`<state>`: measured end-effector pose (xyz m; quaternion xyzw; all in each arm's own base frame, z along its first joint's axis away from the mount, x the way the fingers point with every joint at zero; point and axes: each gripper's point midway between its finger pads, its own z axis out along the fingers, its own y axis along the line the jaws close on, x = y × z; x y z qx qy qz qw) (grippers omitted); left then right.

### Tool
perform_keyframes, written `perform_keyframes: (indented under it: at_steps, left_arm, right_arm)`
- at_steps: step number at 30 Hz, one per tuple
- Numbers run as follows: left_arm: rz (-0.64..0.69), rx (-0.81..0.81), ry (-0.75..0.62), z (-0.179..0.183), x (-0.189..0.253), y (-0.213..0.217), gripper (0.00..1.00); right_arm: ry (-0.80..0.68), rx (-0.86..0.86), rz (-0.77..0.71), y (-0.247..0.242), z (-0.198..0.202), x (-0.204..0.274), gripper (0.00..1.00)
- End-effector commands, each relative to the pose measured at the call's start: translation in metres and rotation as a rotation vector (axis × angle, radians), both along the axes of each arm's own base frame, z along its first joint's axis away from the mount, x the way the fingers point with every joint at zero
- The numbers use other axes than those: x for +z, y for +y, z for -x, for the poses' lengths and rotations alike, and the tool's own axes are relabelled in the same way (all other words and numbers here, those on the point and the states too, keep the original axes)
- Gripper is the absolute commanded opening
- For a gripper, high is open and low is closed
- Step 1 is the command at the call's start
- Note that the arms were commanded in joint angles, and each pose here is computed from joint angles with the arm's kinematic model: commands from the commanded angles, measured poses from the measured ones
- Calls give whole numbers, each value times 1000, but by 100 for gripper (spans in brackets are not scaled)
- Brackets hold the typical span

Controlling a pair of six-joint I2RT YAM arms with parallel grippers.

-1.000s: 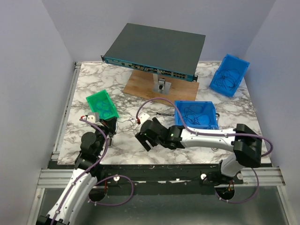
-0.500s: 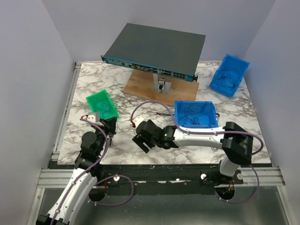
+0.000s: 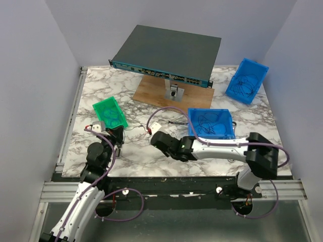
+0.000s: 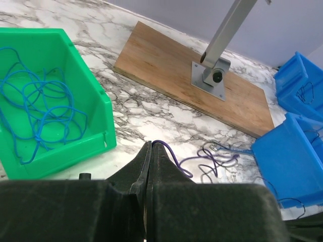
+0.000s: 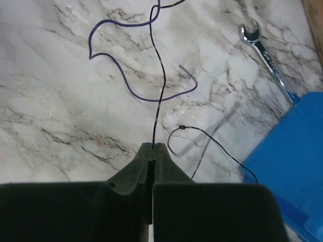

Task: Untangle the cables
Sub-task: Untie the cable.

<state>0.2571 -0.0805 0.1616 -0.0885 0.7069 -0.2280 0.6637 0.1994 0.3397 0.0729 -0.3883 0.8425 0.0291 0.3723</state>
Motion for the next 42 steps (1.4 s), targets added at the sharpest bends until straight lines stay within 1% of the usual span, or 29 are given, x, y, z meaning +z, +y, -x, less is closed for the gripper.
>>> perform_keyframes:
  at_steps: [1, 4, 11, 14, 18, 20, 23, 25, 27, 28, 30, 32, 36, 39, 42]
  left_arm:
    - [17, 95, 16, -1, -4, 16, 0]
    - [24, 131, 22, -1, -5, 22, 0]
    - [47, 245, 49, 0, -9, 41, 0]
    - [55, 276, 47, 1, -9, 47, 0]
    - [62, 290, 42, 2, -9, 50, 0]
    - [55, 326, 57, 2, -11, 56, 0]
    - [70, 420, 95, 7, -17, 72, 0]
    - [116, 512, 112, 13, -22, 86, 0]
    - [144, 571, 105, 16, -23, 96, 0]
    - [154, 582, 102, 17, -23, 98, 0]
    - [154, 574, 97, 17, -23, 96, 0]
    - [149, 572, 104, 16, -23, 95, 0]
    - [135, 591, 134, 16, -27, 98, 0]
    - [137, 603, 137, 16, -27, 99, 0]
    - [143, 610, 137, 17, -28, 100, 0]
  right_arm:
    - [-60, -121, -88, -28, -1, 47, 1]
    - [-53, -201, -137, -53, 5, 72, 1]
    - [-15, -422, -265, -129, 10, 118, 1]
    - [-35, -516, -333, -159, 8, 139, 1]
    - [-78, -583, -413, -180, 5, 162, 1]
    - [-114, -638, -408, -191, 1, 167, 1]
    - [-200, -789, -418, -221, -2, 183, 1]
    - [-259, -863, -480, -240, -2, 202, 1]
    - [-308, -899, -558, -257, 1, 221, 1]
    - [-325, -908, -596, -263, 3, 230, 1]
    - [-340, -889, -625, -268, 5, 239, 1]
    - [-340, -891, -614, -269, 5, 240, 1]
    - [-391, -976, -595, -289, 7, 251, 1]
    - [-453, -1009, -669, -311, 12, 274, 1]
    - [-542, -1077, -771, -350, 24, 304, 1]
